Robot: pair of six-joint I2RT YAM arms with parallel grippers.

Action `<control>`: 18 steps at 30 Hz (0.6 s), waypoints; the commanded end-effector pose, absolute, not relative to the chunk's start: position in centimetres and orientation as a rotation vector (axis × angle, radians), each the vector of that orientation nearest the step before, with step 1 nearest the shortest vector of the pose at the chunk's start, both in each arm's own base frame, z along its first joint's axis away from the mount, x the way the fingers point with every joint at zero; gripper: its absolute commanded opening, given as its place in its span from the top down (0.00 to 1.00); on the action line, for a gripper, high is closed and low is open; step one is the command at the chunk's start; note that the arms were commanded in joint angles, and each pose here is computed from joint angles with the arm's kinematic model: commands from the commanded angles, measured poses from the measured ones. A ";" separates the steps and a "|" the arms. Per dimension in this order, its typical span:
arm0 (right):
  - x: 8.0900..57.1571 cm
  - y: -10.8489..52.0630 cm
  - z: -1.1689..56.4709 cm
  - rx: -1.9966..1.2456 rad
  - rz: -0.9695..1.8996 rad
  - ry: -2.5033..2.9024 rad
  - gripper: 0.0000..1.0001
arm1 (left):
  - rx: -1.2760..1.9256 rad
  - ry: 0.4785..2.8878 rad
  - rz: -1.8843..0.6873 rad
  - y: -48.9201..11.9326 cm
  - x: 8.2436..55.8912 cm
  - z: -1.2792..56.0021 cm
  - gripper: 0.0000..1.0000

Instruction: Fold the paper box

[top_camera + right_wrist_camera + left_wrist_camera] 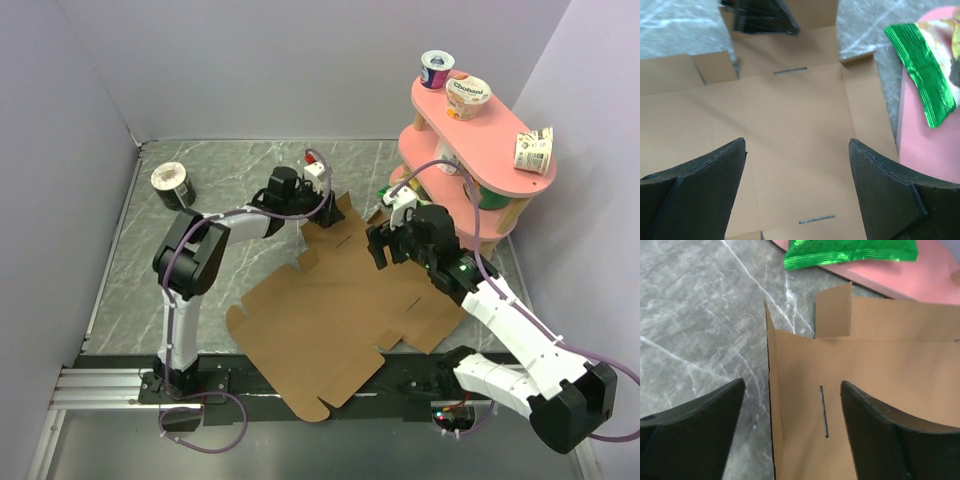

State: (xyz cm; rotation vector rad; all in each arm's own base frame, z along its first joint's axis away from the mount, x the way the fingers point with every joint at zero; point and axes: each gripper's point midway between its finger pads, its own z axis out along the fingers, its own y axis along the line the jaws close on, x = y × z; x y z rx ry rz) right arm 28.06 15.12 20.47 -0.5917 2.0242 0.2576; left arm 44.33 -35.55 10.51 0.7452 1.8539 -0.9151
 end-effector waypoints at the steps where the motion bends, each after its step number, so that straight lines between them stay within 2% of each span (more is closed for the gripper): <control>1: 28.1 15.8 22.0 -0.596 0.315 1.954 0.11 | 0.864 1.824 -0.992 -37.1 43.7 10.5 0.27; 4: 28.2 15.9 22.5 -0.581 0.318 1.947 0.10 | 0.897 1.785 -1.047 -37.7 43.2 10.5 0.58; 5: 28.4 15.7 22.7 -0.556 0.313 1.949 0.11 | 0.890 1.779 -1.038 -37.6 43.2 10.6 0.73; 6: 28.6 15.7 23.0 -0.527 0.315 1.956 0.11 | 0.882 1.759 -1.031 -37.3 42.9 10.3 0.79; 8: 29.1 15.9 24.4 -0.413 0.361 1.953 0.13 | 0.823 1.685 -0.948 -36.1 43.4 12.8 0.83; 9: 29.3 16.1 24.8 -0.364 0.384 1.954 0.13 | 0.797 1.705 -0.917 -34.8 42.5 11.6 0.83; 10: 29.4 16.5 25.7 -0.250 0.453 1.957 0.14 | 0.745 1.569 -0.853 -33.9 43.2 15.9 0.85; 11: 29.6 17.0 26.5 -0.197 0.499 1.940 0.14 | 0.712 1.531 -0.802 -32.8 43.3 17.0 0.88; 12: 29.8 17.3 27.0 -0.145 0.536 1.934 0.14 | 0.687 1.539 -0.760 -31.5 42.4 16.2 0.89; 13: 29.8 17.8 27.7 -0.045 0.612 1.929 0.15 | 0.654 1.428 -0.717 -30.6 42.1 20.0 0.89; 15: 30.2 18.5 29.2 0.048 0.699 1.888 0.17 | 0.584 1.412 -0.606 -28.0 41.6 20.2 0.87; 17: 30.7 18.8 29.8 0.190 0.782 1.861 0.18 | 0.491 1.316 -0.520 -25.8 41.2 23.7 0.86; 18: 31.2 19.2 30.9 0.217 0.828 1.813 0.18 | 0.479 1.323 -0.463 -24.5 40.7 22.7 0.86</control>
